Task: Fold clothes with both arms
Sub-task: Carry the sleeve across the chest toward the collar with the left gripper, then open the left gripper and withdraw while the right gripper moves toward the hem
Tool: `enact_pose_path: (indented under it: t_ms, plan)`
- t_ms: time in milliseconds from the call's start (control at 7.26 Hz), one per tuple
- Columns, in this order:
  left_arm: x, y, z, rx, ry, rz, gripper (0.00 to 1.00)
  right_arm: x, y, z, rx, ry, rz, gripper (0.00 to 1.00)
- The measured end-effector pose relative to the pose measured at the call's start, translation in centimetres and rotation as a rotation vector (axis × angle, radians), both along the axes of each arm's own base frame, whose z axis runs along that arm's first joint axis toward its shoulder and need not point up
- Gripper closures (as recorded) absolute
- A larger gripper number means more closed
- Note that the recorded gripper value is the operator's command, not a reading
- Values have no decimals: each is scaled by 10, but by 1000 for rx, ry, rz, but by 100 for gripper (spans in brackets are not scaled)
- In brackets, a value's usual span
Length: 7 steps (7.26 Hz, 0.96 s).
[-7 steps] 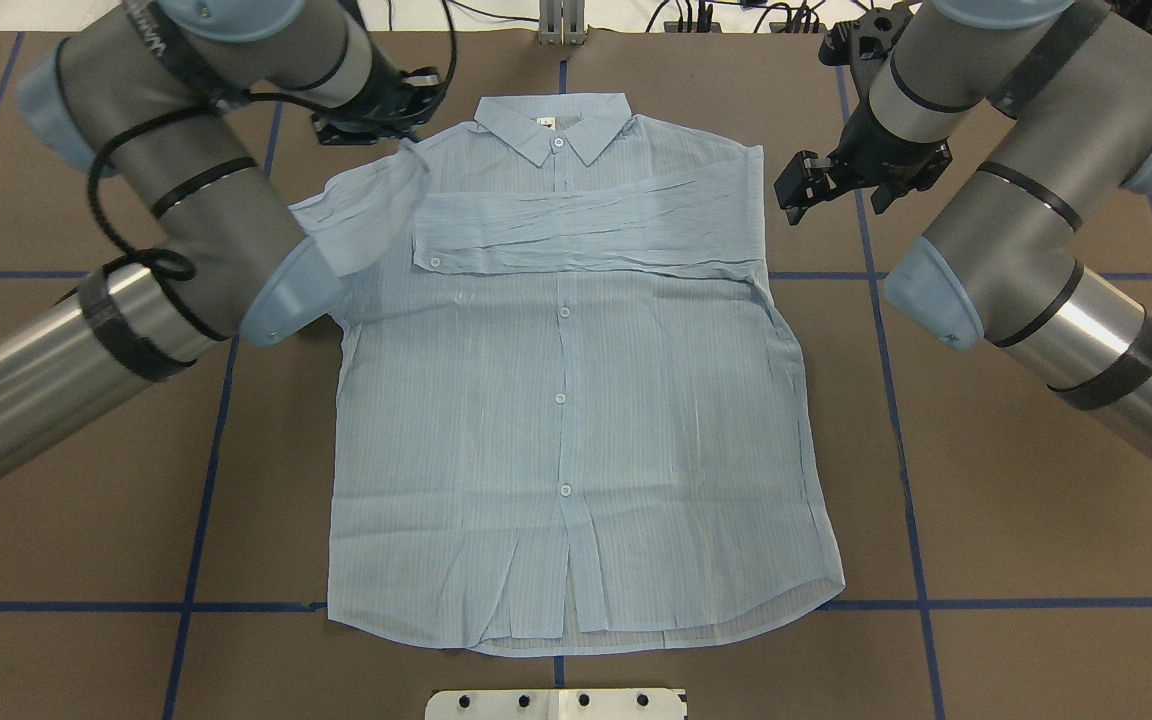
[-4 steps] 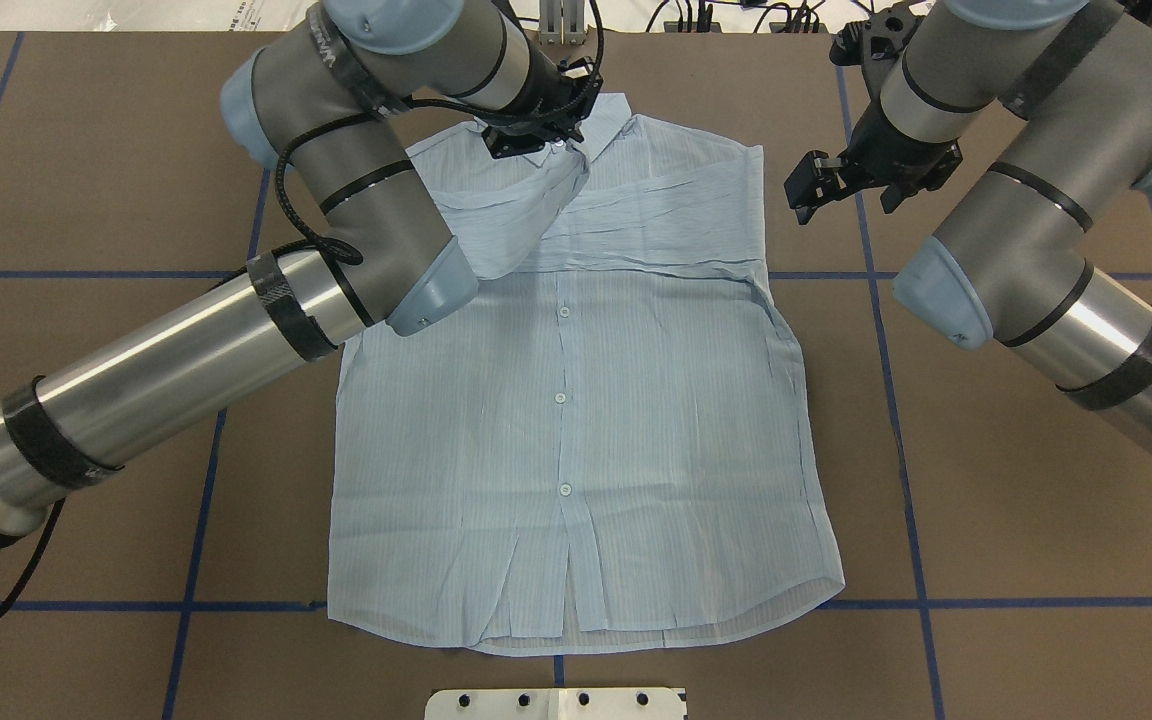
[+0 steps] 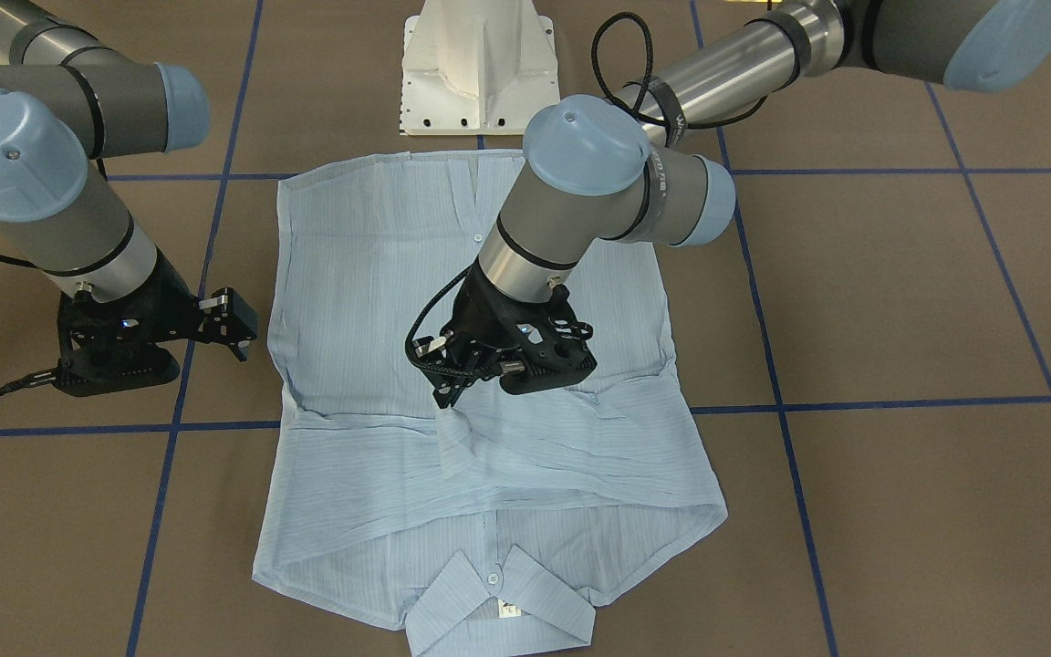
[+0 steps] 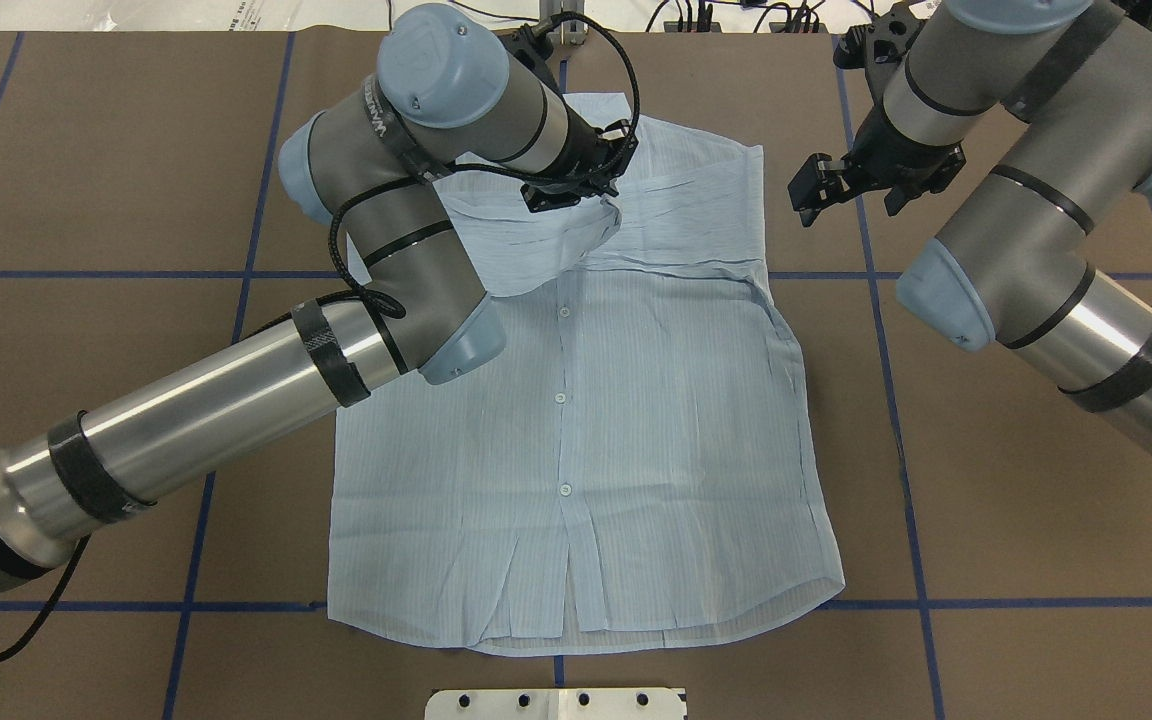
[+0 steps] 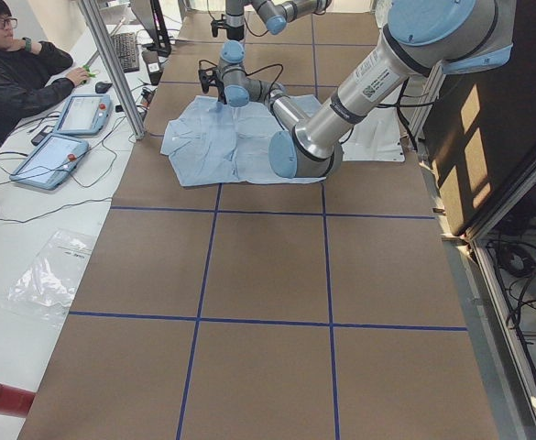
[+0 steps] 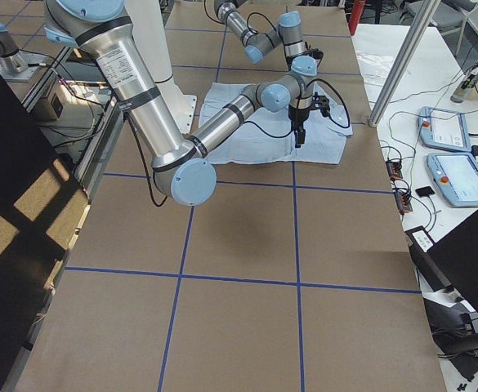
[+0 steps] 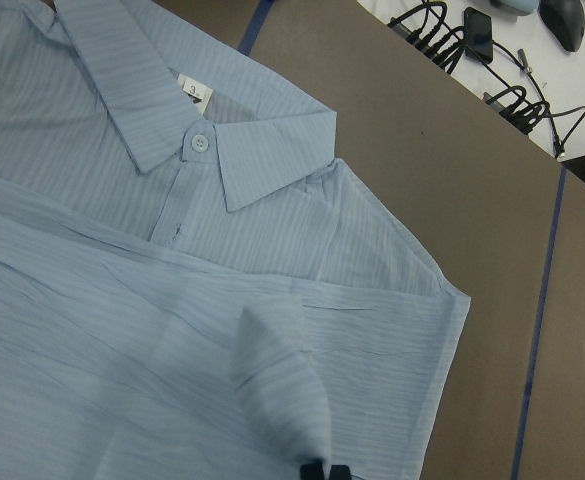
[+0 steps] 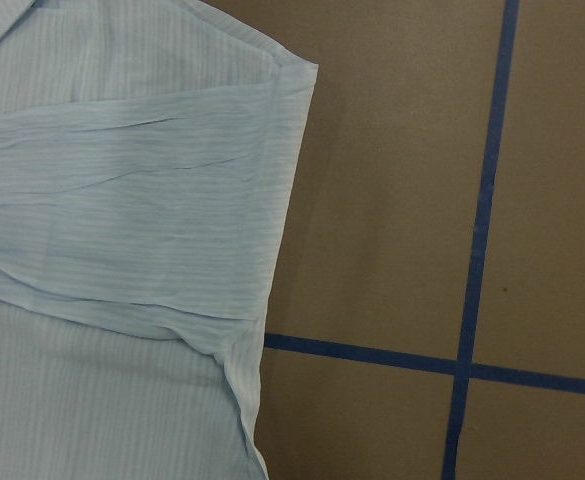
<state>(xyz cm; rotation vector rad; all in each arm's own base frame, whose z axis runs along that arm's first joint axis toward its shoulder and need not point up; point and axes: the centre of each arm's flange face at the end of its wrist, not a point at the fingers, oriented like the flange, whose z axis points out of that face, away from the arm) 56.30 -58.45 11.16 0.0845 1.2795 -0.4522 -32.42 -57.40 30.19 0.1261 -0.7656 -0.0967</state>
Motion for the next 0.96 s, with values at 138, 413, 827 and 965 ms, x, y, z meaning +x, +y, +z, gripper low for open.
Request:
enact_pose_path:
  t_ms: [138, 413, 827, 965]
  plan:
    - [19, 1, 7, 8, -1, -14, 93, 0, 0, 0, -1, 1, 0, 0]
    - [57, 29, -11, -1, 38, -16, 0, 0, 0, 1, -1, 1, 0, 0]
    - [65, 68, -36, 83, 152, -20, 0, 17, 2, 22, -9, 16, 3, 0]
    - [60, 70, -21, 107, 143, -18, 0, 28, 9, 32, -5, 22, -3, 0]
